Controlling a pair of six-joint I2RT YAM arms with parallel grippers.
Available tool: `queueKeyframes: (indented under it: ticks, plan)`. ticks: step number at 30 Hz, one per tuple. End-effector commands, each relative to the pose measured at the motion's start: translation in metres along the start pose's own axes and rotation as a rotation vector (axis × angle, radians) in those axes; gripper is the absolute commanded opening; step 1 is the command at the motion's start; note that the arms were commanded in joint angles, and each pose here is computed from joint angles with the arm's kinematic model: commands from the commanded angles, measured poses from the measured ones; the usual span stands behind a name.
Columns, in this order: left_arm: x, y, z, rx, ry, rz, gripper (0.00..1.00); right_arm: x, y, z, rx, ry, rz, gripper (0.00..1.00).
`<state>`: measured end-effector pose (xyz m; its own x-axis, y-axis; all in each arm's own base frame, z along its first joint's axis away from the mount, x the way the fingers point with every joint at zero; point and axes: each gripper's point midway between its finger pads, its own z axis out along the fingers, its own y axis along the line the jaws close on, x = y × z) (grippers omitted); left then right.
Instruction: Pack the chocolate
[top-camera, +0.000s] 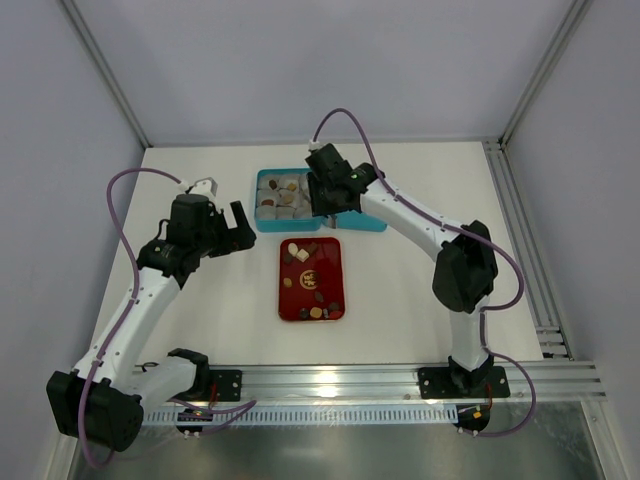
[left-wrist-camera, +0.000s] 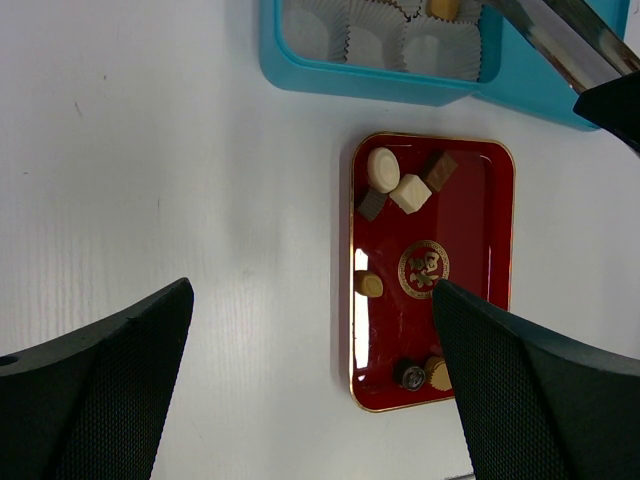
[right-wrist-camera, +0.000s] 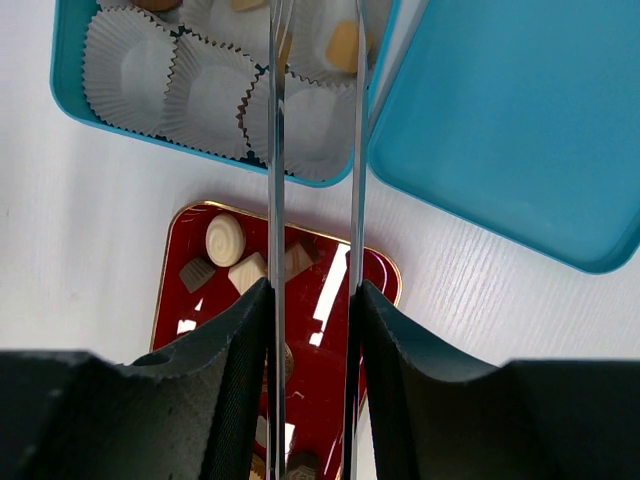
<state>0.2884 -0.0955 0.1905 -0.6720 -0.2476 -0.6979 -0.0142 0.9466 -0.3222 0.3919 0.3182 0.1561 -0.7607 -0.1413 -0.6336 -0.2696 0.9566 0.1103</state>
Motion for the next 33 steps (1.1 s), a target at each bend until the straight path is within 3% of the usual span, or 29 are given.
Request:
queueKeyframes:
  ticks: [1,10,18,26,33]
  plan:
    - [0.000,0.001,0.001,0.004,-0.001,-0.003,1.00,-0.046,0.011,-0.057,-0.074,-0.153,0.012,0.41]
    - [-0.001,0.000,0.000,0.005,-0.004,0.000,1.00,-0.018,0.014,-0.107,-0.114,-0.172,-0.005,0.41]
    - [-0.002,0.000,0.000,0.004,-0.009,-0.002,1.00,0.061,0.034,-0.152,-0.185,-0.117,-0.061,0.41]
    - [-0.002,0.001,0.000,0.000,-0.008,-0.003,1.00,0.138,0.050,-0.151,-0.222,0.017,-0.108,0.41]
    - [-0.002,0.001,0.000,0.000,-0.008,-0.001,1.00,0.160,0.062,-0.147,-0.248,0.066,-0.134,0.41]
